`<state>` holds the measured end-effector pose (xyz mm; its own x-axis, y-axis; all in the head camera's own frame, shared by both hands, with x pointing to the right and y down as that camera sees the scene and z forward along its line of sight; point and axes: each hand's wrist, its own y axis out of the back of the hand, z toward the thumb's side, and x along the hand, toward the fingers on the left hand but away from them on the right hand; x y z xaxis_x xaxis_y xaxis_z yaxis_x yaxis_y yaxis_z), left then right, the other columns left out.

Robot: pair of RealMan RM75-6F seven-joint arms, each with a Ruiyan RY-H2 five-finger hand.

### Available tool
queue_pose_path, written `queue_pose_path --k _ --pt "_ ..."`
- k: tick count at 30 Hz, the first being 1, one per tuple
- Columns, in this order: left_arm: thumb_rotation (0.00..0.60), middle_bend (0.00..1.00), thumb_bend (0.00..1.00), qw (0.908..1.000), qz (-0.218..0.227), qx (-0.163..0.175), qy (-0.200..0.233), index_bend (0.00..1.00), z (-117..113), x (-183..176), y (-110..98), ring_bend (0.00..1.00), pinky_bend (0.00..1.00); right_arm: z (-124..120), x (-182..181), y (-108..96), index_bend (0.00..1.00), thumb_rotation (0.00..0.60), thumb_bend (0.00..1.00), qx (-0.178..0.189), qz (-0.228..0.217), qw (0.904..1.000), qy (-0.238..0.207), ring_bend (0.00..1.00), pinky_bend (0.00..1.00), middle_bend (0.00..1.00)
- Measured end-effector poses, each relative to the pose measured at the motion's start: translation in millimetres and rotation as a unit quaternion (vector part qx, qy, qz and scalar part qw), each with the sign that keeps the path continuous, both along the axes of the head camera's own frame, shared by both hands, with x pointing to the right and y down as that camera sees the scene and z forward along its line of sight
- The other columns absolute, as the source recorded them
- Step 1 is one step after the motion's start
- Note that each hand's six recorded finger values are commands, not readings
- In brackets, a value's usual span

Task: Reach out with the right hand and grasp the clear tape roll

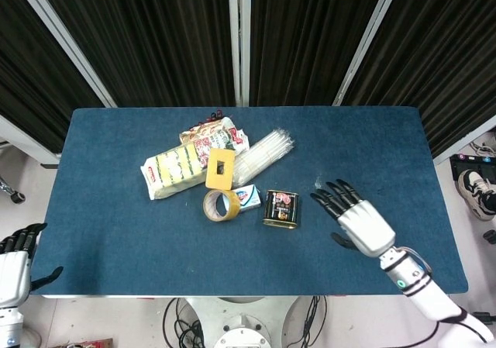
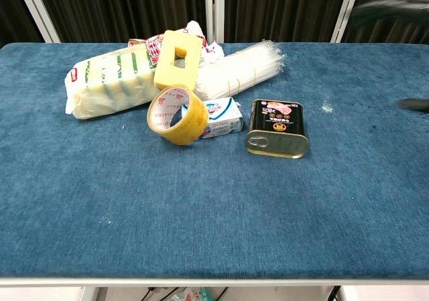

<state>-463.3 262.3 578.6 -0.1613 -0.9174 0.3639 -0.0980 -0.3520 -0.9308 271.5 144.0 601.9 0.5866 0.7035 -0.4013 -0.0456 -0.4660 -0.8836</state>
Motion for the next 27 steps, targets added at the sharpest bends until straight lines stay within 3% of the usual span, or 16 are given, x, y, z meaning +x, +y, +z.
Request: queue_pose_path --k 3,7,13,21,27 --pt "0.6 0.19 0.09 1.0 0.001 0.003 0.003 0.19 -2 1 2 0.18 0.22 17 -48 -9 0.06 0.6 0.07 -0.011 -0.065 0.9978 0.006 0.0 0.08 0.13" --pt "0.6 0.19 0.09 0.9999 -0.003 0.009 0.008 0.19 -4 0 4 0.18 0.22 43 -126 -13 0.11 0.6 0.06 -0.016 -0.157 0.9873 0.021 0.0 0.08 0.14" --pt "0.6 0.19 0.09 0.9998 -0.009 0.013 0.01 0.19 -4 -5 6 0.18 0.22 69 -207 -20 0.16 0.6 0.05 0.034 -0.222 0.9738 0.034 0.0 0.08 0.14" --pt "0.6 0.19 0.09 0.9995 -0.024 0.012 0.013 0.19 -2 -13 11 0.18 0.22 96 -236 -29 0.26 0.6 0.11 0.093 -0.26 0.9567 0.092 0.0 0.08 0.2" --pt "0.6 0.19 0.09 0.9992 -0.034 0.015 0.014 0.19 -3 -18 15 0.18 0.22 109 -234 -25 0.49 0.6 0.18 0.112 -0.277 0.9466 0.12 0.09 0.11 0.36"
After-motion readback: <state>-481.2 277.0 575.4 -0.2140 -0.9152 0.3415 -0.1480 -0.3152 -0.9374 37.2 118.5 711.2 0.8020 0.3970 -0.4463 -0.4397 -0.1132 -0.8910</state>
